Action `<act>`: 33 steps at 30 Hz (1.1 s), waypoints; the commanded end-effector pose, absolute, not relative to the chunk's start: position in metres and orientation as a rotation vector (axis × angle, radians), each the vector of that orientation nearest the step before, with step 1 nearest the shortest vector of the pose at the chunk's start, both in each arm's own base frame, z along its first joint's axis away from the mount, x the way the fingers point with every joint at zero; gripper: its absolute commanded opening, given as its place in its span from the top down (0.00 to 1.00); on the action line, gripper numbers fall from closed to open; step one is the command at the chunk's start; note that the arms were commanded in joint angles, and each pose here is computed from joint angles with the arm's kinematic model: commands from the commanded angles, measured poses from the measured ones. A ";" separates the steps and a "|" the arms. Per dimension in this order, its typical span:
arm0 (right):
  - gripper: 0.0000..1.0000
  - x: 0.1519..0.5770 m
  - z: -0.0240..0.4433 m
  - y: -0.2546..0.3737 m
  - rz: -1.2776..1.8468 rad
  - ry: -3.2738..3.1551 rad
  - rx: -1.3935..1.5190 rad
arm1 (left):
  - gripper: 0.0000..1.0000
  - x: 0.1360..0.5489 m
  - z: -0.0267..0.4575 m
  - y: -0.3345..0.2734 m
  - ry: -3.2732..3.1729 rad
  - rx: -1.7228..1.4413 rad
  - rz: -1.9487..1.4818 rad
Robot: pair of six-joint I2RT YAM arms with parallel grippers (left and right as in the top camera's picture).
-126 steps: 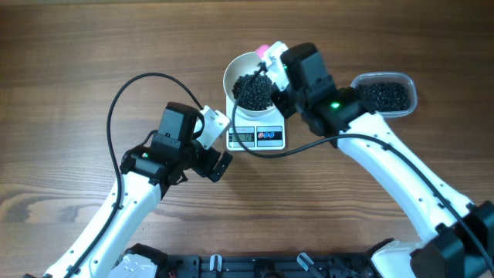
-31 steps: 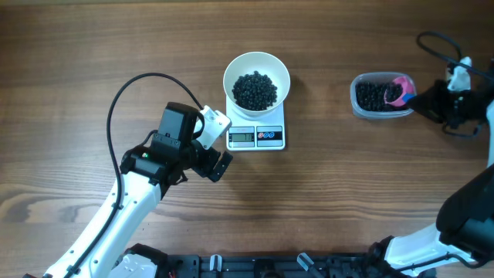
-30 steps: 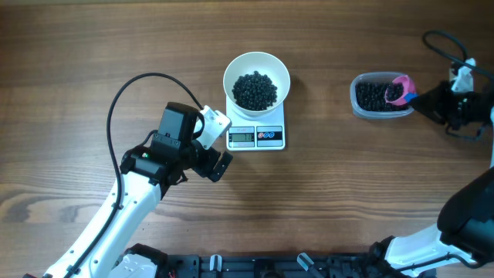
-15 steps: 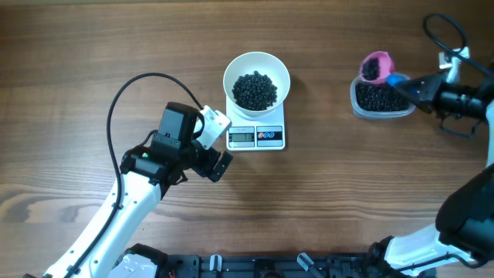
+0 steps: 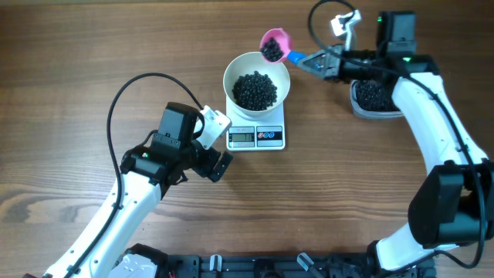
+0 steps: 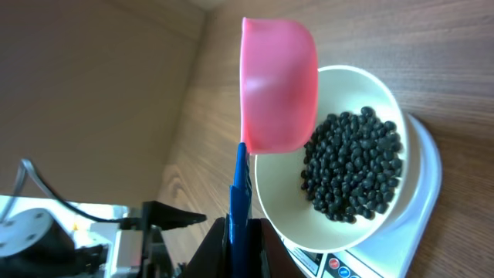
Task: Scoop item into bowl and weigh 150g on scale
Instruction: 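Carry the filled scoop over the white bowl and tip beans in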
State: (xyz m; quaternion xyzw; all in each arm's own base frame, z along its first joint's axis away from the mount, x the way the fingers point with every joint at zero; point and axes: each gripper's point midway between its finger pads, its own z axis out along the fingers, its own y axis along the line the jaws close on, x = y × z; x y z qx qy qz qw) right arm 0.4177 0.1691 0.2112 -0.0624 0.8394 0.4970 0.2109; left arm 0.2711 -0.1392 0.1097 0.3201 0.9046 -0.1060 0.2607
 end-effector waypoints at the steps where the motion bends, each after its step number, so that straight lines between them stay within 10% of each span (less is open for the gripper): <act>1: 0.96 0.420 0.192 0.184 1.242 2.424 -0.149 | 0.00 0.271 0.107 -0.137 2.457 0.867 -0.281; 33: 0.96 0.417 0.189 0.209 -0.164 2.243 -1.140 | 0.00 0.271 0.107 -0.137 2.457 0.867 -0.281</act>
